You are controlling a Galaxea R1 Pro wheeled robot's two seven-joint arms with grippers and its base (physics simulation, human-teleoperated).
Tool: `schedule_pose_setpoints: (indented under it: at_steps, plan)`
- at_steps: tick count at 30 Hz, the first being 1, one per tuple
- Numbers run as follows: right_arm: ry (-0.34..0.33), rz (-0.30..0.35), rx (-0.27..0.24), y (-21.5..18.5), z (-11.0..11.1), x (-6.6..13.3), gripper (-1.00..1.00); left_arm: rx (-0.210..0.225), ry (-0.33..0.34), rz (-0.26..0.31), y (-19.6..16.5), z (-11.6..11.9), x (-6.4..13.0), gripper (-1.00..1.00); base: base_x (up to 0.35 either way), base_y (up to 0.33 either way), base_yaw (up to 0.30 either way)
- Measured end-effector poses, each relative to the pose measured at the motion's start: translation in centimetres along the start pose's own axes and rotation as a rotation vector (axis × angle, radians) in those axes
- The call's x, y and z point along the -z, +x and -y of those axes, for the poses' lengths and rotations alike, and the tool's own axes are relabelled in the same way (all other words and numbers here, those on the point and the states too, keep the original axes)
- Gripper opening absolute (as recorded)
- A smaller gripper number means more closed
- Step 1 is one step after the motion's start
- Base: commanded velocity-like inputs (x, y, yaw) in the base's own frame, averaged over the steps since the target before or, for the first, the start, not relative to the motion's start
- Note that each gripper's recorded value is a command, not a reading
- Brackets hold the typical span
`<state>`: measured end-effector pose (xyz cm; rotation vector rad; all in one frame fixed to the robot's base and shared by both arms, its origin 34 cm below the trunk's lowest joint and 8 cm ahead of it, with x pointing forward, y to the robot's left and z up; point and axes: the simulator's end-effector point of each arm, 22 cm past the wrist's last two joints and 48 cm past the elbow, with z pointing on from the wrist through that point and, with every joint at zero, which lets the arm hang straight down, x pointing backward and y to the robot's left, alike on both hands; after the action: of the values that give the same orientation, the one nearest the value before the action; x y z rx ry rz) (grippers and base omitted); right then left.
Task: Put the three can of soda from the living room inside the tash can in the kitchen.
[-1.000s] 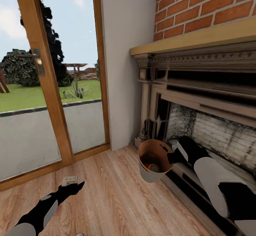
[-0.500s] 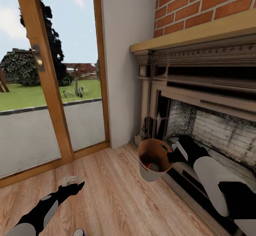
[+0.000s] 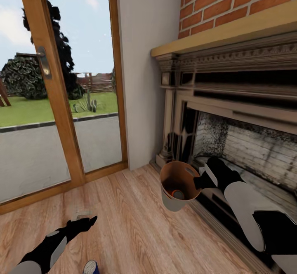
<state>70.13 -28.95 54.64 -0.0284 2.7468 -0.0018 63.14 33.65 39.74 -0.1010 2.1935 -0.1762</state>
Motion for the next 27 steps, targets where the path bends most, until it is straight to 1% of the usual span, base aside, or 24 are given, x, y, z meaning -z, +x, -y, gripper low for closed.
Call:
schedule_pose_setpoints:
  at_steps: [1,6,8,10,11,13,14,16,18,20,22,23,24,27]
  plan:
    - [0.001,0.000,0.000,0.1,0.0,-0.2,-1.00,0.006,-0.003,-0.017,1.1,-0.2,-0.1,1.00,0.000,0.000,0.000]
    - [0.003,0.000,0.002,0.9,0.0,-1.1,-1.00,0.014,-0.003,-0.038,3.3,-0.3,-0.5,1.00,0.000,0.000,0.000]
    - [0.002,0.000,0.002,1.2,0.0,-1.5,-1.00,0.017,0.002,-0.042,4.0,0.0,-0.7,1.00,0.000,0.000,0.000]
    - [0.001,-0.004,0.001,1.4,0.0,-1.9,-1.00,0.026,0.019,-0.056,4.7,1.2,-1.1,1.00,0.000,0.000,0.000]
    - [0.001,-0.008,0.001,1.5,0.0,-2.1,-1.00,0.032,0.029,-0.071,5.2,1.9,-1.3,1.00,0.000,0.000,0.000]
    - [0.002,-0.016,0.001,1.7,0.0,-2.6,-1.00,0.037,0.035,-0.097,6.0,2.4,-1.6,1.00,0.000,0.000,0.000]
    - [0.002,-0.020,0.002,1.8,0.0,-2.9,-1.00,0.041,0.041,-0.124,6.7,2.8,-1.7,1.00,0.000,0.000,0.000]
    - [0.001,-0.029,0.003,2.0,0.0,-3.4,-1.00,0.047,0.045,-0.168,7.7,3.2,-1.8,1.00,0.000,0.000,0.000]
    - [0.001,-0.037,0.002,2.2,0.0,-3.8,-1.00,0.051,0.045,-0.190,8.3,3.3,-2.0,1.00,0.000,0.000,0.000]
    - [0.002,-0.045,0.003,2.4,0.0,-4.3,-1.00,0.055,0.043,-0.210,8.9,3.3,-2.1,1.00,0.000,0.000,0.000]
    - [0.003,-0.054,0.003,2.7,0.0,-4.8,-1.00,0.061,0.035,-0.243,9.8,3.1,-2.1,1.00,0.000,0.000,0.000]
    - [0.003,-0.058,0.003,2.8,0.0,-5.1,-1.00,0.065,0.016,-0.270,10.5,2.7,-2.1,1.00,0.000,0.000,0.000]
    - [0.004,-0.062,0.005,2.9,0.0,-5.3,-1.00,0.066,0.003,-0.283,10.8,2.3,-2.1,1.00,0.000,0.000,0.000]
    - [0.000,-0.074,0.006,3.2,-0.2,-6.0,-1.00,0.066,-0.013,-0.297,11.0,1.7,-2.4,1.00,0.000,0.000,0.000]
